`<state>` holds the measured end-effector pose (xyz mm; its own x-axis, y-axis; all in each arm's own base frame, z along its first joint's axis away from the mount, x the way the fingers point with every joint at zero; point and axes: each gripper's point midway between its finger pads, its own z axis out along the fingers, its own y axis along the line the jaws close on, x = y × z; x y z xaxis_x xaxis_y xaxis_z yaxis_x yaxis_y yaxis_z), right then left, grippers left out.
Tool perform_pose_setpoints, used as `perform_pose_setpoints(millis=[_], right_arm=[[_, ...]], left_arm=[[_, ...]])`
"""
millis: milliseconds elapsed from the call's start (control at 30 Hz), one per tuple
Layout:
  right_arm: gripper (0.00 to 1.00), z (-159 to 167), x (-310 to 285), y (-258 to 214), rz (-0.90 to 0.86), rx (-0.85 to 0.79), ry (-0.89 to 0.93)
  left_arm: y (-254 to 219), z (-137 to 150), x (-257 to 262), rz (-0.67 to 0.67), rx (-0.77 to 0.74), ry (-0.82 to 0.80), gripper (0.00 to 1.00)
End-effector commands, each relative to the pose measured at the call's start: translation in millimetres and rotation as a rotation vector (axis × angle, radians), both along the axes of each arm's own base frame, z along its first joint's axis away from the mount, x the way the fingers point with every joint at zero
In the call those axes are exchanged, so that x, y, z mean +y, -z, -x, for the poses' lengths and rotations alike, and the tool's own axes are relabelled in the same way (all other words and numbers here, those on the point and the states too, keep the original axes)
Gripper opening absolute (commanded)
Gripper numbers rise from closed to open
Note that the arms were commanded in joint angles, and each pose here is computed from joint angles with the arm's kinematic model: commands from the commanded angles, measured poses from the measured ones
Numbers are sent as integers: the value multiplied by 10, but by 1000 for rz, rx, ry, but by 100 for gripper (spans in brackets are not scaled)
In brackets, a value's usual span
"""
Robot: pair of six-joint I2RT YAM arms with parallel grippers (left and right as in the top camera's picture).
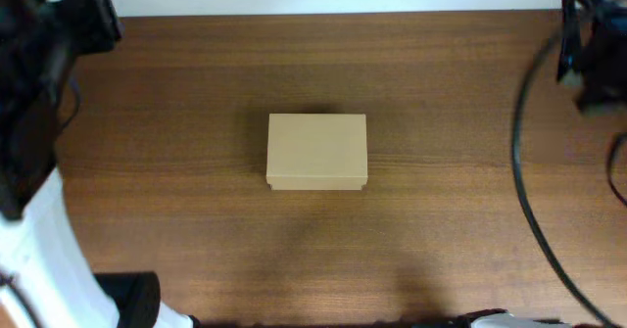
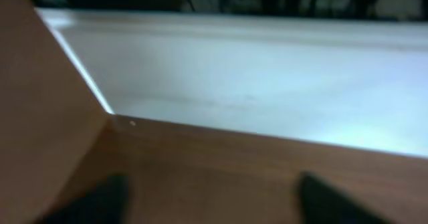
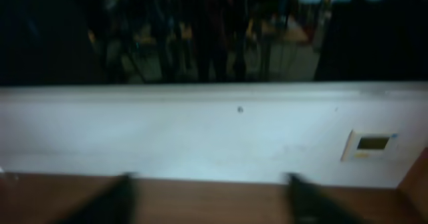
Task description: Pack container
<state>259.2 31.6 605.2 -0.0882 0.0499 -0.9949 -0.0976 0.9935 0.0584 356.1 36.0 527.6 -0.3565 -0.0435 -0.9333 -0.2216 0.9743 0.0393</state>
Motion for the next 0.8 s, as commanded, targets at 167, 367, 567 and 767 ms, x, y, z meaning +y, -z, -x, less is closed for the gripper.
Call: perform_pose_setpoints(millis=[167,367,567,767], right_arm=[[99,289,-90,-120,-3,-53,22],[99,288,-89,-38,2,-19,22],[99,254,-84,181,17,71,22],[99,229,-81,442,34,180,22]], left_arm=[[-270,400,243,-46,-76,-128,100],[-107,455,242,-51,-3,-126,100],[211,607,244,-60,147,-123,100],[304,658,242,-63,193,-121,100]])
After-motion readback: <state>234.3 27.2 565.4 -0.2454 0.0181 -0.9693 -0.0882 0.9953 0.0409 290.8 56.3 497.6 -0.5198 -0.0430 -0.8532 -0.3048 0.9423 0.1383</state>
